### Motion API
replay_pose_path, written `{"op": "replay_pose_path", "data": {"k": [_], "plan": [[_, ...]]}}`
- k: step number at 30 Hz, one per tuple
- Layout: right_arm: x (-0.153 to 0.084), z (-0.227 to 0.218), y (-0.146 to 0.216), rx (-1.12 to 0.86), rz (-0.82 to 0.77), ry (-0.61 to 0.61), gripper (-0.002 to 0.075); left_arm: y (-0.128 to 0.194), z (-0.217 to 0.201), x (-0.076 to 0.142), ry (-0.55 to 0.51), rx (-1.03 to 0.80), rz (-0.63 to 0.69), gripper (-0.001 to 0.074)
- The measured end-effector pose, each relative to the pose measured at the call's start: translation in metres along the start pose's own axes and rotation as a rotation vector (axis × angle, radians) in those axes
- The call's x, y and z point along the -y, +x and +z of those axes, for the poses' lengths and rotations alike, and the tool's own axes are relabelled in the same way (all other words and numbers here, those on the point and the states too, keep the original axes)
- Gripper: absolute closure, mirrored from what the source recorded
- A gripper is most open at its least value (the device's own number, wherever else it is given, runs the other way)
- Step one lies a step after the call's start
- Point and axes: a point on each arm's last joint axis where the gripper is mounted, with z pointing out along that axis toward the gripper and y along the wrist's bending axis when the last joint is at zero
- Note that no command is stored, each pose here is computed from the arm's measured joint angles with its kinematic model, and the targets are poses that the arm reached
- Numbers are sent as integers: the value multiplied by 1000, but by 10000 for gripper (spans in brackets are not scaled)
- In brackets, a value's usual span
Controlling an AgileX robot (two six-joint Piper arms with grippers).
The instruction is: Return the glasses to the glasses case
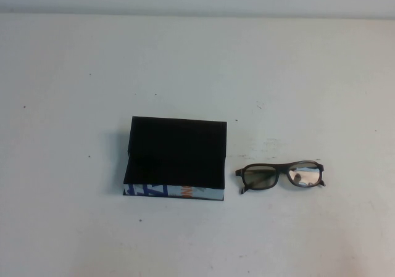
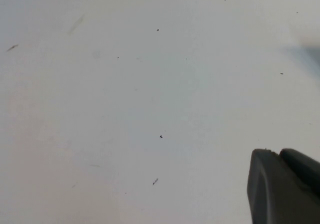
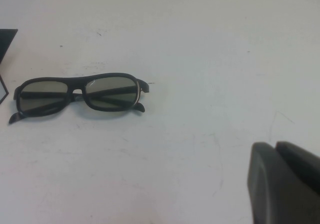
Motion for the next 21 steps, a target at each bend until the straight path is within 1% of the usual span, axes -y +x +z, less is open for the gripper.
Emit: {"op": "replay_pose_path", "data": {"k": [7,15,19,21], "plan": [[0,0,-2,23,22,-4,737,0,0,0,0,0,0,738],[-4,-1,-15,159,341,-71,737,0,0,0,0,0,0,738],[-4,-3,-21,216,572,-113,737,0,0,0,0,0,0,738],[-3,-3,-24,245,661,-121,737,0,0,0,0,0,0,738]]}}
